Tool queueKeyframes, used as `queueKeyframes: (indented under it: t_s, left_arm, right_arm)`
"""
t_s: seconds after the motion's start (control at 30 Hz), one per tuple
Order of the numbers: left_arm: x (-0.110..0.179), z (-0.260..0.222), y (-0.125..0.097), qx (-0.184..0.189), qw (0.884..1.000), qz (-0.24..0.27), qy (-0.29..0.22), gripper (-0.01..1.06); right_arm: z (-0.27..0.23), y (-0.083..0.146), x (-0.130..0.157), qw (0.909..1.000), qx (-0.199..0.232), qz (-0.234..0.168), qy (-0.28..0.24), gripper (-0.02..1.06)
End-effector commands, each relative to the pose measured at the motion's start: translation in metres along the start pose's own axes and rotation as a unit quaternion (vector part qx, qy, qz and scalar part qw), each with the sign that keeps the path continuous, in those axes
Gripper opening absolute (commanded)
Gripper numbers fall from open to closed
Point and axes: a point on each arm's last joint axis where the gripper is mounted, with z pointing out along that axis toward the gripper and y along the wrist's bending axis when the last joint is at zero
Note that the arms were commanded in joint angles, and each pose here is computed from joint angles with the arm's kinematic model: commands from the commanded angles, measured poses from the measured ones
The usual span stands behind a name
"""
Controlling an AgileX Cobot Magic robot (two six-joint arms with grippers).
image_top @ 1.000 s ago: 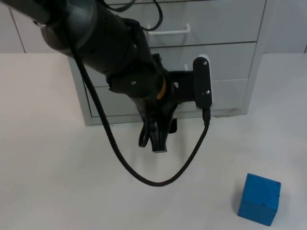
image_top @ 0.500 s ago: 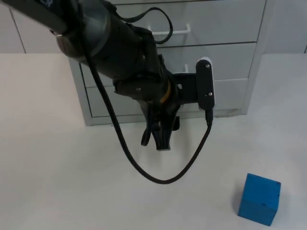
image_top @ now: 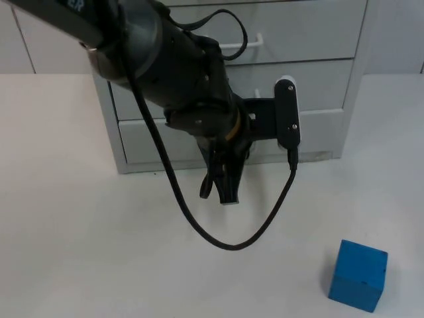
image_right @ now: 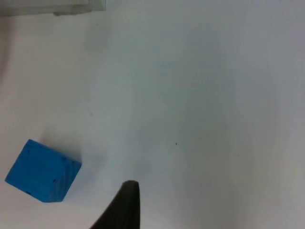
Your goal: Open the drawer with the left hand, place the block into the drawer with the right hand, then close the drawer with the left hand.
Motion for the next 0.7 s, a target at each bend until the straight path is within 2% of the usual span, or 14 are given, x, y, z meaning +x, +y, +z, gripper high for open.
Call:
queueKeyframes:
  t_s: [0.0, 0.17, 0.43, 0.67]
  left_arm:
    - [0.008, 0.015, -0.016, 0.031, 0.998, -0.042, 0.019, 0.00]
    - [0.008, 0.015, -0.021, 0.040, 0.997, -0.056, 0.031, 0.00]
    - [-0.006, 0.005, -0.047, 0.057, 0.994, -0.018, 0.091, 0.00]
    - [-0.017, -0.005, -0.064, 0.079, 0.990, -0.032, 0.115, 0.00]
  right_arm:
    - [0.001, -0.001, 0.000, 1.0000, 0.001, 0.001, -0.007, 1.05]
    - [0.001, -0.001, 0.000, 1.0000, 0.001, 0.001, -0.007, 1.05]
    - [0.001, -0.001, 0.000, 1.0000, 0.001, 0.001, -0.008, 1.05]
    - [0.001, -0.001, 0.000, 1.0000, 0.001, 0.001, -0.007, 1.05]
